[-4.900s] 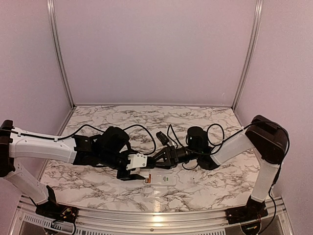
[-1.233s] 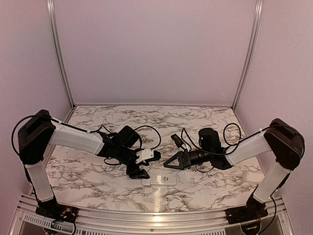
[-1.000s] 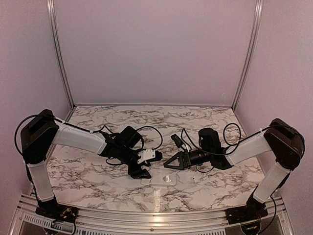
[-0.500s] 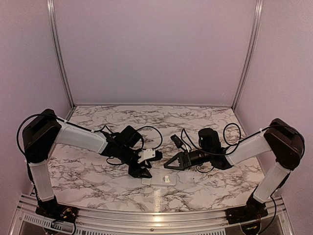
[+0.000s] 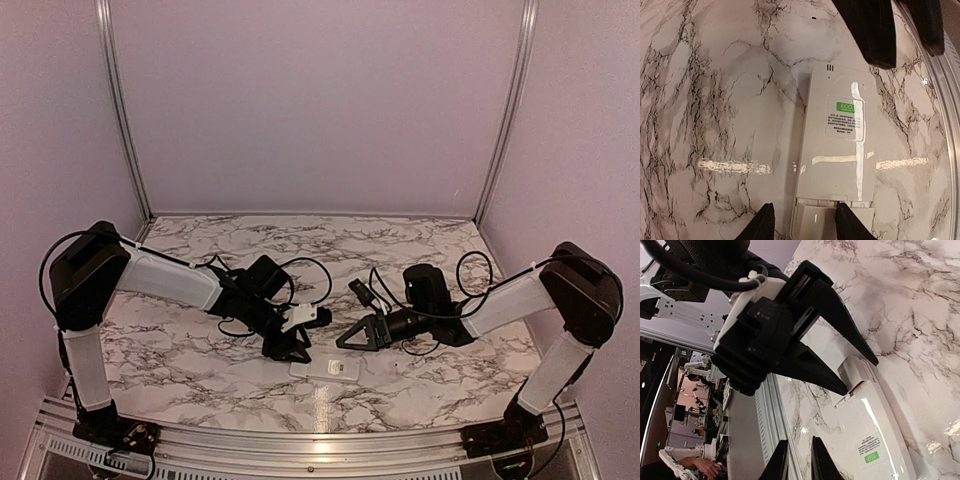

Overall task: Load the batteries into the remote control
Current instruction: Adjust the battery cover of the remote control.

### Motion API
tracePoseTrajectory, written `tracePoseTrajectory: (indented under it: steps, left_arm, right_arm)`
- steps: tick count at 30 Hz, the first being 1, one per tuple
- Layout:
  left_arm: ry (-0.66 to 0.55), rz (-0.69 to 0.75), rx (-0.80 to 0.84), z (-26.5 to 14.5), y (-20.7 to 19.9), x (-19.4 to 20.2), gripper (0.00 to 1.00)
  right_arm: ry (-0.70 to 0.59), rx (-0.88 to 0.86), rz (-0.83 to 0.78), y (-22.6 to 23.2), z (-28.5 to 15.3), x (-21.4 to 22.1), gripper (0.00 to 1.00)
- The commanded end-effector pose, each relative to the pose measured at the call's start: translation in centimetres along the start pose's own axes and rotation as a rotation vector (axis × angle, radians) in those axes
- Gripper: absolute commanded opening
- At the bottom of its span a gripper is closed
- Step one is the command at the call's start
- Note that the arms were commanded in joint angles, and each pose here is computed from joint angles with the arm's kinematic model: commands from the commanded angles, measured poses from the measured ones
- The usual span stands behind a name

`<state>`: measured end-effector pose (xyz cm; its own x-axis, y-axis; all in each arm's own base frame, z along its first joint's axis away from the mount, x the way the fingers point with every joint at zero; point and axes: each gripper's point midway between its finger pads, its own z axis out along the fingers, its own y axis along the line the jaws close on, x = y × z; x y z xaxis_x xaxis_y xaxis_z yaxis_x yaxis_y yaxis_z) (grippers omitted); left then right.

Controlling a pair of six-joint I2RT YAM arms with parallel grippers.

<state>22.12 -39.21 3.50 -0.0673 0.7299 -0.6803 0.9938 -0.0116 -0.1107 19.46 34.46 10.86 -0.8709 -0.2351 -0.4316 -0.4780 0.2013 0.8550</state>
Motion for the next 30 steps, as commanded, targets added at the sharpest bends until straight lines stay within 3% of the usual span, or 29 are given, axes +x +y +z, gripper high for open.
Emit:
tracePoseTrajectory:
  steps: [1,8,14,22,30]
  left_arm:
    - [0.029,-0.023,-0.006,-0.1,0.8,0.6,0.43]
    - [-0.015,-0.032,0.009,-1.3,0.9,-0.7,0.49]
    - [-0.044,-0.033,0.006,-2.1,0.8,-1.4,0.58]
    - [-0.061,-0.054,0.012,-2.7,1.1,-1.1,0.58]
    - [-0.064,-0.062,0.022,-3.0,0.9,-0.8,0.69]
  right_arm:
    - [-0.010,0.096,-0.095,-1.0,-0.5,-0.9,0.17]
    - [-0.025,0.251,-0.280,-2.0,-1.8,-1.6,0.45]
    - [0.017,0.308,-0.387,-2.1,-1.3,-0.7,0.61]
    - [0.146,0.389,-0.566,-2.5,1.0,1.2,0.71]
    - [0.212,0.479,-0.642,-4.5,1.6,1.7,0.84]
